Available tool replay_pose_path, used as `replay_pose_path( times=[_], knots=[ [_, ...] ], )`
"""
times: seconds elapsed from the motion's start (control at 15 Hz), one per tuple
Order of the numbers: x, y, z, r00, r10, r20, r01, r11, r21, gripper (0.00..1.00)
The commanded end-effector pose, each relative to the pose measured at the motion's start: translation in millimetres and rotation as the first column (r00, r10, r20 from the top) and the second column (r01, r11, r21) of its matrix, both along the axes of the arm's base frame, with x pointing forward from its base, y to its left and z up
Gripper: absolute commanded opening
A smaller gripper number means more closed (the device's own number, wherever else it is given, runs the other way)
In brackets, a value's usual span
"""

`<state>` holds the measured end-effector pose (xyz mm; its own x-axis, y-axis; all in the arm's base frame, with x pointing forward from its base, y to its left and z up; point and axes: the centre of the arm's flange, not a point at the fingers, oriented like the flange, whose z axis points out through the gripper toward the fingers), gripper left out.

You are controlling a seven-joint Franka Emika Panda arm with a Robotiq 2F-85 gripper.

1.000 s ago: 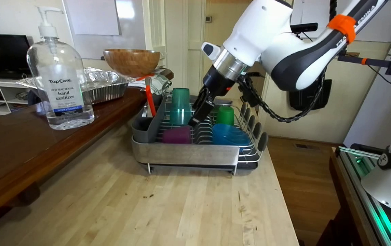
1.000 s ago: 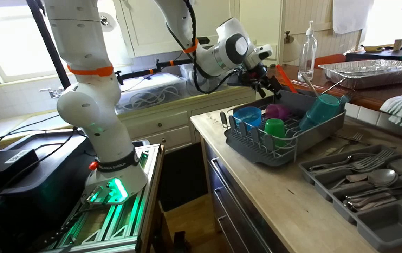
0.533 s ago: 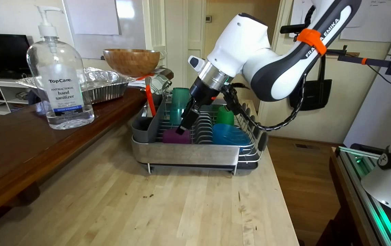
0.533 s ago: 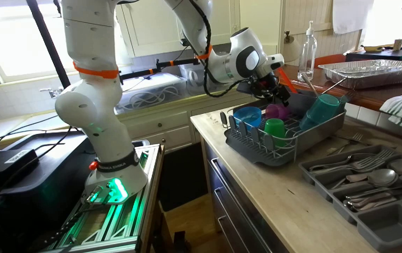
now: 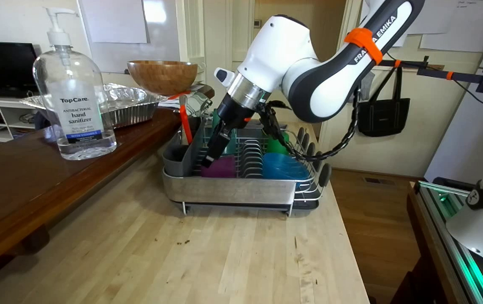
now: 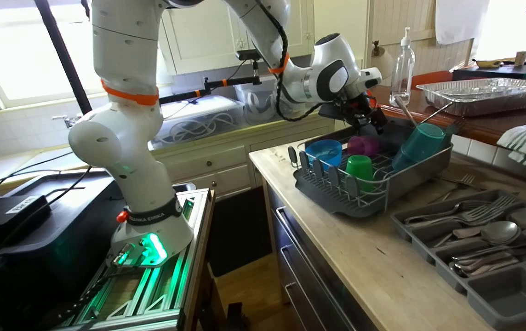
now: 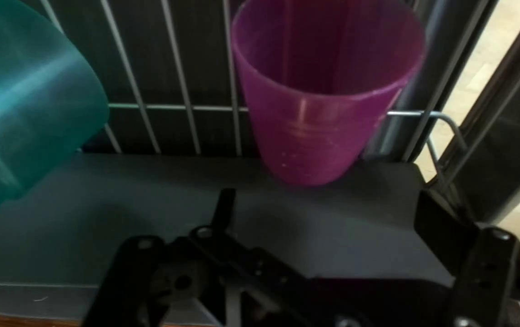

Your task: Put the pink cup in an upside down position

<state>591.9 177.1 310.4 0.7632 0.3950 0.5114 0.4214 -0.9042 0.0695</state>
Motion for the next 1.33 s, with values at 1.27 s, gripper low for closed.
replay_pose_path(
  times=[1.27],
  knots=[
    [-4.0, 1.0, -32.4, 0.995, -0.085, 0.054, 0.088, 0.995, -0.042, 0.70]
  ],
)
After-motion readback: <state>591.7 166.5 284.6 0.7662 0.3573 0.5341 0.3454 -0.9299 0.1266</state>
